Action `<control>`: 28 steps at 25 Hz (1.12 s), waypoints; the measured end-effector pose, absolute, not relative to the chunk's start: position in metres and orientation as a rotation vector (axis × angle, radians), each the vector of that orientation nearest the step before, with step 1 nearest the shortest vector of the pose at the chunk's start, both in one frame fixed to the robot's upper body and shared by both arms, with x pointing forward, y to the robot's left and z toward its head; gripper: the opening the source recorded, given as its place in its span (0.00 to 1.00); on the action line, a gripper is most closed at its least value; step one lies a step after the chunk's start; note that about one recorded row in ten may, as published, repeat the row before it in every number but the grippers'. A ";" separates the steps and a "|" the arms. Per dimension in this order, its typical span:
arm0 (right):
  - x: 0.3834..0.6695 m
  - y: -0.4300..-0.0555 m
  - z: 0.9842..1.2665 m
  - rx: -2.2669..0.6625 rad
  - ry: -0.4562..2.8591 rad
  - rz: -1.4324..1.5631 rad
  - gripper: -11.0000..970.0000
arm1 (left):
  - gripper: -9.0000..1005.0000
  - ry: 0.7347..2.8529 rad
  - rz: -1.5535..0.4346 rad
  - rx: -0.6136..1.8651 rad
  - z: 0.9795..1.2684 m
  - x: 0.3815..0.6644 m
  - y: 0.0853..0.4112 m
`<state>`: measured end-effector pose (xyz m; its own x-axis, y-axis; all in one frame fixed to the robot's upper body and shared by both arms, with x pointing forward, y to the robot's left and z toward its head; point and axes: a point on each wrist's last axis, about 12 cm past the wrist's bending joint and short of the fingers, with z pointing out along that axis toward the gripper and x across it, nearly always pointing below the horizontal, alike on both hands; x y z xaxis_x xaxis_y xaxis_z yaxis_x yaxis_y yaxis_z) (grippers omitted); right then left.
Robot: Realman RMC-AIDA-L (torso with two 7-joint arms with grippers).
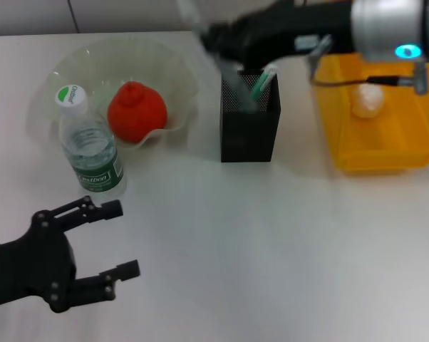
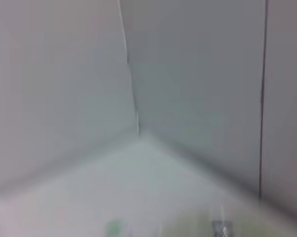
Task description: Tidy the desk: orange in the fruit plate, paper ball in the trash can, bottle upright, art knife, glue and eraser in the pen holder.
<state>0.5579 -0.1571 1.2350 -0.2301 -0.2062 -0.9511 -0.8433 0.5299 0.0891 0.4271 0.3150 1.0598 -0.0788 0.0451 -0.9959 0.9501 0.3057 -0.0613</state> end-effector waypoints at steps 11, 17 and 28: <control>0.571 -0.199 1.142 -0.701 1.430 0.786 0.13 | 0.81 1.426 -1.053 1.018 1.058 0.445 0.293; 0.578 -0.200 1.108 -0.702 1.466 0.786 0.13 | 0.81 1.423 -1.066 1.028 1.061 0.450 0.290; 0.581 -0.202 1.089 -0.688 1.496 0.744 0.13 | 0.81 1.416 -1.078 1.043 1.061 0.452 0.287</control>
<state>0.5806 -0.2022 1.0887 -0.0552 0.0118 -0.9984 -0.7893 0.6119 0.0509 0.4515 0.2868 1.0611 -0.0957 0.0501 -0.9941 0.9717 0.2213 -0.0824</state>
